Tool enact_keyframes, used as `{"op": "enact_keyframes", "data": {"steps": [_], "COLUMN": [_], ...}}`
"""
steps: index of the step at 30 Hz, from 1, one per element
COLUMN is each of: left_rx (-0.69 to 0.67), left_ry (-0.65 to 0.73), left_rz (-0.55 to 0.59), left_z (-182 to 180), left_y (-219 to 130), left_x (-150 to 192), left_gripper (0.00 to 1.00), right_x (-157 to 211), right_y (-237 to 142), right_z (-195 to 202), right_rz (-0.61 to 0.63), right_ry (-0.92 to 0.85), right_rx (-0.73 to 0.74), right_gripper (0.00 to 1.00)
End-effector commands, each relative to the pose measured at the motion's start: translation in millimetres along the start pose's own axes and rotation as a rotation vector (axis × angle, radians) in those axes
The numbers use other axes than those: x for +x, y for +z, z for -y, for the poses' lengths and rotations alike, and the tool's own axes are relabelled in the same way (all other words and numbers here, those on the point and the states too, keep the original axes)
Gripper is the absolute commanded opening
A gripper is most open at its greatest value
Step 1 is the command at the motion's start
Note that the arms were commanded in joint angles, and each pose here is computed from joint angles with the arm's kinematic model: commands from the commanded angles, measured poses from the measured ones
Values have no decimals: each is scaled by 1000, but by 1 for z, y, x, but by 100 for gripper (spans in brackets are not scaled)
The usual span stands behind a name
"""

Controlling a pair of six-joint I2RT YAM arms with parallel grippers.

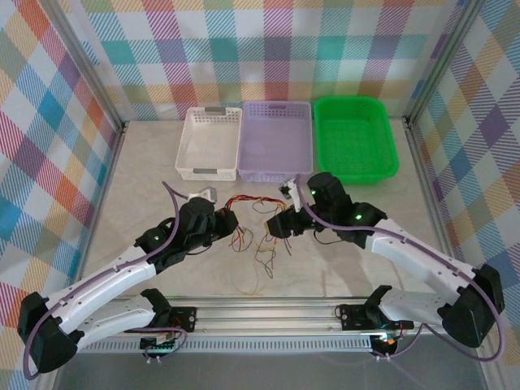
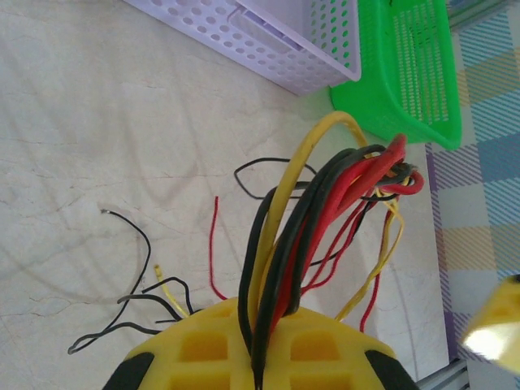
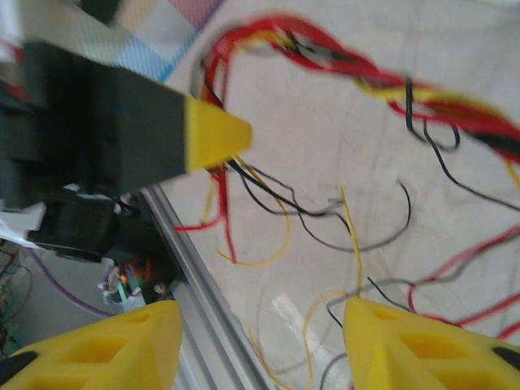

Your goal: Untangle the cables

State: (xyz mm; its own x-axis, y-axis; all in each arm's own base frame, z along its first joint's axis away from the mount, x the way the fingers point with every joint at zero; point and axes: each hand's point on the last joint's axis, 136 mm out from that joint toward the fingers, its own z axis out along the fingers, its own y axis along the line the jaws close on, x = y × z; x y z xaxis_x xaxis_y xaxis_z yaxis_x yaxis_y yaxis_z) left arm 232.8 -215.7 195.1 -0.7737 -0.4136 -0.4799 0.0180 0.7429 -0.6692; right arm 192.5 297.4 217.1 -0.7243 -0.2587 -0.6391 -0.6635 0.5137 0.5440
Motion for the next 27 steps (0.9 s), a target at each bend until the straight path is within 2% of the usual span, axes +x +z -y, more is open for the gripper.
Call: {"op": "enact_keyframes", "data": {"steps": [1, 10, 17, 27], "left_rx": [48, 96, 125, 190], "left_ry": [-37, -76, -84, -103], "left_rz": [37, 34, 24, -9], "left_z": [16, 24, 28, 37], "left_y": [-8, -6, -6, -3], "left_x": [-11, -10, -9, -1], "left_gripper": [0, 0, 0, 0], "right_x": [-19, -35, -48, -71], "right_y": [6, 34, 36, 44], "right_z": [-1, 29, 57, 64], "right_rz": [96, 179, 245, 310], "right_ry": [-13, 5, 1, -19], "right_rx": [21, 166, 326, 379], "right_gripper": [55, 52, 52, 50]}}
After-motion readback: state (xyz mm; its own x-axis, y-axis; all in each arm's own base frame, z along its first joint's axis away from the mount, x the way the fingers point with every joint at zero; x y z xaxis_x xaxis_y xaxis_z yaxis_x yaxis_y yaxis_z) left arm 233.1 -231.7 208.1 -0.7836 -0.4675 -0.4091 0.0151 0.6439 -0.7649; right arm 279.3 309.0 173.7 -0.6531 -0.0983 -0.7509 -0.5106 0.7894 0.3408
